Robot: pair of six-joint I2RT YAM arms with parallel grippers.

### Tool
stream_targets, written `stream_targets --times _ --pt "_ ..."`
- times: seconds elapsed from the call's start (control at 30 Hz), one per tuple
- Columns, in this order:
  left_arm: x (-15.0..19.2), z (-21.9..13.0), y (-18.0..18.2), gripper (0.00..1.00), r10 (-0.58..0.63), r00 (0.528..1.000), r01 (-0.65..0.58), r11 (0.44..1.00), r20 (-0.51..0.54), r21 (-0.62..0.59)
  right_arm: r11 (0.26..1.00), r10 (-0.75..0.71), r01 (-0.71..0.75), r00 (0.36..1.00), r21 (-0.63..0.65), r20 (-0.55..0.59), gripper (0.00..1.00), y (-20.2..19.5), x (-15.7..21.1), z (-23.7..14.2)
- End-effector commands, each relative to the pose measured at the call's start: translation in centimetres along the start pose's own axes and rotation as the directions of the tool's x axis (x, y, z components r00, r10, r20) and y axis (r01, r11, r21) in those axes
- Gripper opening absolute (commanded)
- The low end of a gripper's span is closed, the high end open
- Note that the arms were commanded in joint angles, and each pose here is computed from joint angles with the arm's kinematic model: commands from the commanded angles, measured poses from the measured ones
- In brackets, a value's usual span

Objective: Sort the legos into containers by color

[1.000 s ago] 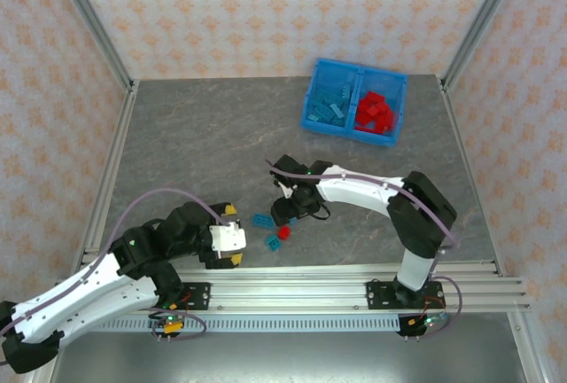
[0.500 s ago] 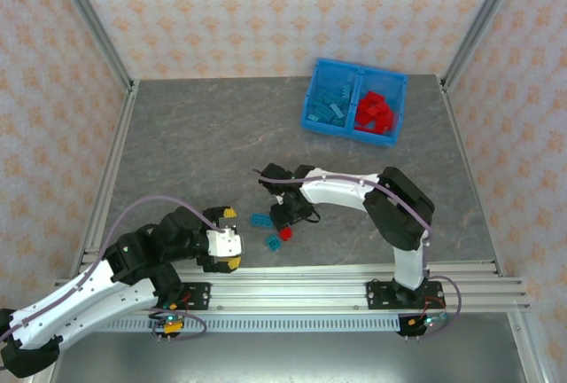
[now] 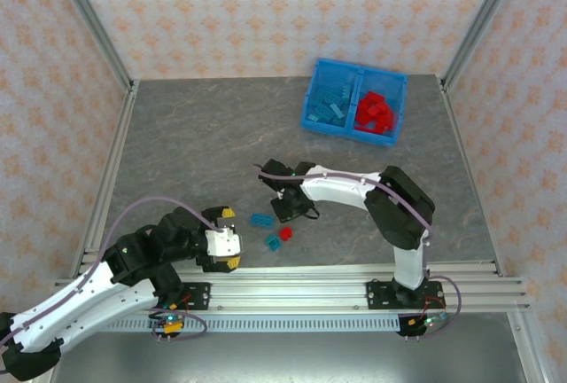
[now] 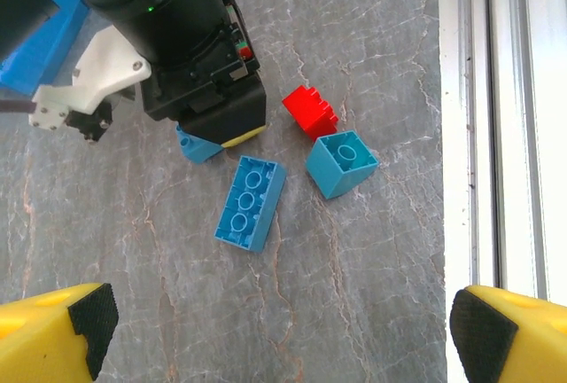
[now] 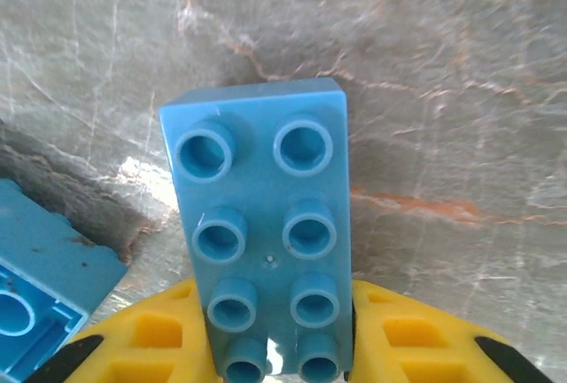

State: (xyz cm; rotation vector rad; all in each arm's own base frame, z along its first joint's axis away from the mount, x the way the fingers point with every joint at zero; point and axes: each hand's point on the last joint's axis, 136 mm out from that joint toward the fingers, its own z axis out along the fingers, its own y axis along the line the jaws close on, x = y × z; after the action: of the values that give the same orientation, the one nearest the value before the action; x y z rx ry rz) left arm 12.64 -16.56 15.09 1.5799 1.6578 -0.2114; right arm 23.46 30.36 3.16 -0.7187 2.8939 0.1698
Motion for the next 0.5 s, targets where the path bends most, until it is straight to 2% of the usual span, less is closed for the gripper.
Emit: stream_targets --times 0.0,0.1,0.2,0.33,0.47 --pt "0.3 0.3 0.3 1.00 -0.009 1.000 0.009 1.000 -0.003 -0.023 0.998 0.053 -0.047 0.984 -0.036 0.171 0.27 -0.6 -3.4 -4.6" --pt "0.2 0.3 0.7 1.00 -0.016 1.000 0.016 0.999 0.004 -0.044 0.992 0.114 -0.094 0.953 -0.082 0.282 0.25 -1.9 -5.4 -8.0" --pt "-0.2 0.2 1.4 1.00 -0.042 0.999 0.044 0.996 0.028 -0.079 0.985 0.173 -0.157 0.898 -0.074 0.404 0.24 -4.6 -7.8 -11.5" --pt "-0.7 0.1 2.8 1.00 -0.095 0.993 0.103 0.986 0.065 -0.134 0.963 0.228 -0.271 0.813 0.001 0.536 0.24 -9.9 -11.5 -15.3" --pt "-0.7 0.0 4.3 1.00 -0.152 0.986 0.163 0.968 0.071 -0.192 0.910 0.312 -0.414 0.734 0.033 0.602 0.23 -15.9 -14.9 -16.8"
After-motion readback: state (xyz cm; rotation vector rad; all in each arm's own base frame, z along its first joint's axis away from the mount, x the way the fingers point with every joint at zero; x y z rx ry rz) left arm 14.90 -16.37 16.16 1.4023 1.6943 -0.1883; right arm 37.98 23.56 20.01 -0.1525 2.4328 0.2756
